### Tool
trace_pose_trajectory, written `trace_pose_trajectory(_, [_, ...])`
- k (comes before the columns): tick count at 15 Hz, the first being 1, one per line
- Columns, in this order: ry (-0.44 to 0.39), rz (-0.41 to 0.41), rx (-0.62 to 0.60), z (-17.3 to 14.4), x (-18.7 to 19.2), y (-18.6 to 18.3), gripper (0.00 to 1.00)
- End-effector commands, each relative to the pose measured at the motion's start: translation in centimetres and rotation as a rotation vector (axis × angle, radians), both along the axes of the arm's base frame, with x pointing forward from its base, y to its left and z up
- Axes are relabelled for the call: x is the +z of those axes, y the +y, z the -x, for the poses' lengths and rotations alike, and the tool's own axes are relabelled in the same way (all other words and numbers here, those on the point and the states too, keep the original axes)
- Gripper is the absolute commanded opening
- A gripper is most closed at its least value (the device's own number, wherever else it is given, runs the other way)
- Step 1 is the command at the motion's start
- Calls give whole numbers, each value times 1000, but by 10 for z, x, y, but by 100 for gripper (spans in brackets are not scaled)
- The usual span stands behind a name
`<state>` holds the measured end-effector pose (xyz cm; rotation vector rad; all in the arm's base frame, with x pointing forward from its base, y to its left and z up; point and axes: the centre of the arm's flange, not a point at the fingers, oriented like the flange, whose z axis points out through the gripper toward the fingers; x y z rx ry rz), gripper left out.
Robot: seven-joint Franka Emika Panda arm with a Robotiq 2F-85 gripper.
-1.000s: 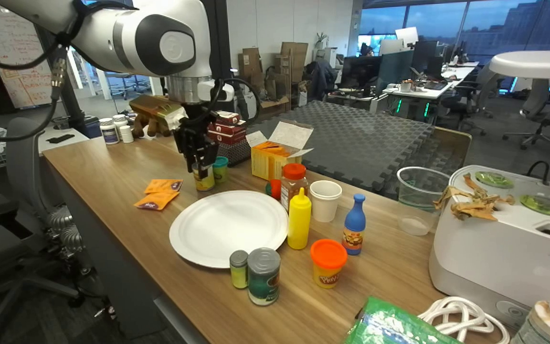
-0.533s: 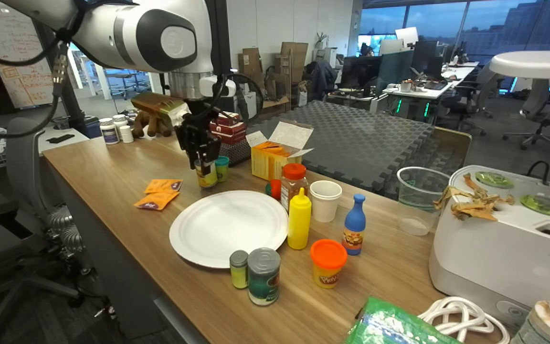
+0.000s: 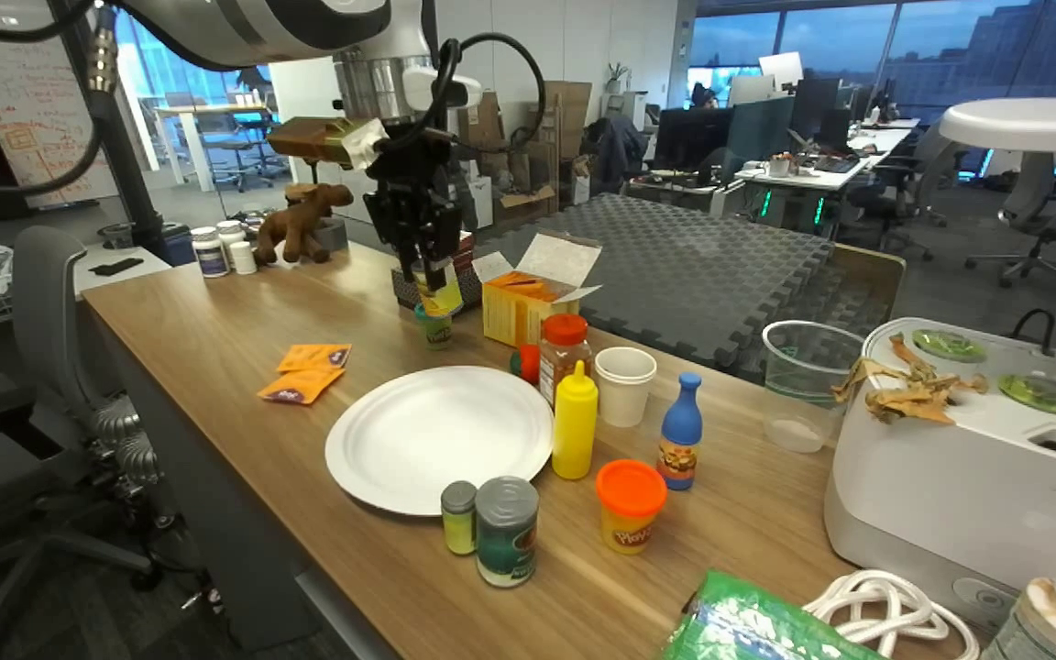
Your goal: Put the containers and strawberry plush toy on the white plate
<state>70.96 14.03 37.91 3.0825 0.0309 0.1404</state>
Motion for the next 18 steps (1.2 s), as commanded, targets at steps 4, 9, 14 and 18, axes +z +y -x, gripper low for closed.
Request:
trace_pose_trajectory(4, [28, 13, -73, 27, 13, -51, 17])
trace_pose_trajectory(9, [59, 10, -94, 35, -12, -60, 17])
trace_pose_trajectory(14, [74, -4, -101, 36, -36, -60, 17])
trace_pose_trajectory(18, [64, -62, -122, 33, -48, -63, 17])
